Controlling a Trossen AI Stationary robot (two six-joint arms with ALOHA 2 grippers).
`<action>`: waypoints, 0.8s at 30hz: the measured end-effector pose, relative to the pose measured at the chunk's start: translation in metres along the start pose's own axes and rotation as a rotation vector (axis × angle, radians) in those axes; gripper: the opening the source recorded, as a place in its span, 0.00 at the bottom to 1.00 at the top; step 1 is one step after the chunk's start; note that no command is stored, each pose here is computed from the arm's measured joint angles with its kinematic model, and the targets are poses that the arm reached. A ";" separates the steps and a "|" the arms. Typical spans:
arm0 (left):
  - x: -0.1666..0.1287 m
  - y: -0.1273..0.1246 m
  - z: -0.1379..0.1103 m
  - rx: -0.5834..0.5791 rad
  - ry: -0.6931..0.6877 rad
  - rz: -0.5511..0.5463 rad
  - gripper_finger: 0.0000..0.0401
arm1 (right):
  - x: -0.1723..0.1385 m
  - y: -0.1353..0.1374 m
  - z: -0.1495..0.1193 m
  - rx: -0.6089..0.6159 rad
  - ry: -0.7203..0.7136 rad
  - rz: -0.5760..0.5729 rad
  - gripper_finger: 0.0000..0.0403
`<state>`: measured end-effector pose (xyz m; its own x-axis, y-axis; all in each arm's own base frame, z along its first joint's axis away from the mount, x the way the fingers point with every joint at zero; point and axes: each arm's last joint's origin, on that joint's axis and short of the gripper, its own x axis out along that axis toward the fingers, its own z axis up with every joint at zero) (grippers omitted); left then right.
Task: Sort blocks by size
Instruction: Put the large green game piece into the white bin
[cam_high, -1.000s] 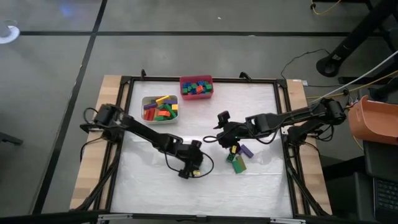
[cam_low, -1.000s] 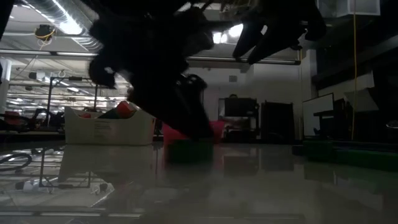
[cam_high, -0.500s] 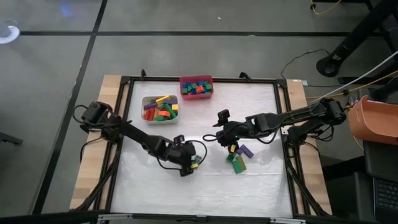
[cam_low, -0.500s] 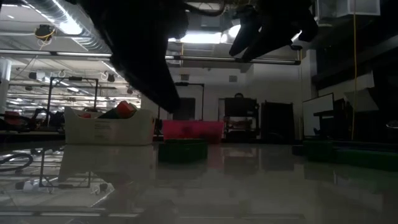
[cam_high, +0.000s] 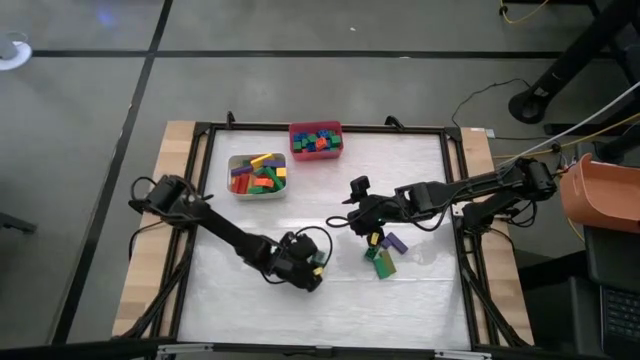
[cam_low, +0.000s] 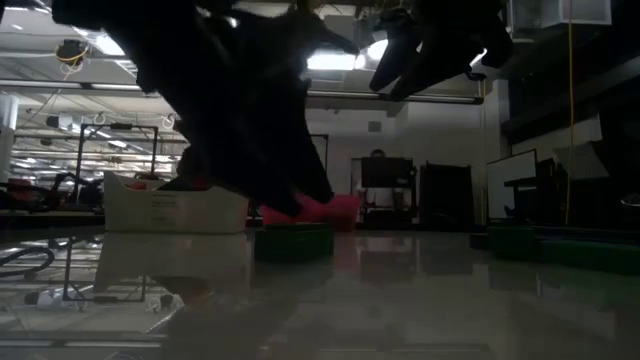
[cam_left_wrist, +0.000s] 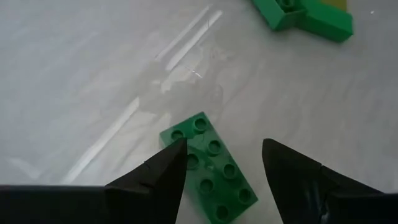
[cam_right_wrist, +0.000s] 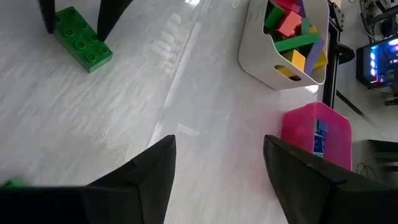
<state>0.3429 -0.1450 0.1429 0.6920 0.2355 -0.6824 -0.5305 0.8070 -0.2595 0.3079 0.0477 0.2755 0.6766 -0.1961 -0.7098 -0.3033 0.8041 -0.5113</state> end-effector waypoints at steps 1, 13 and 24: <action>0.002 0.000 -0.002 0.000 0.002 0.005 0.49 | 0.000 0.000 0.000 0.000 0.000 0.000 0.60; 0.014 0.003 -0.011 0.052 -0.004 0.055 0.49 | 0.000 0.000 0.000 0.000 -0.001 0.000 0.60; 0.014 0.015 -0.019 0.174 0.070 0.153 0.49 | 0.000 0.000 0.000 0.000 -0.001 0.000 0.60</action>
<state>0.3349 -0.1403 0.1166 0.5715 0.3292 -0.7517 -0.5301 0.8474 -0.0319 0.3079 0.0477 0.2756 0.6774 -0.1959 -0.7091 -0.3028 0.8042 -0.5115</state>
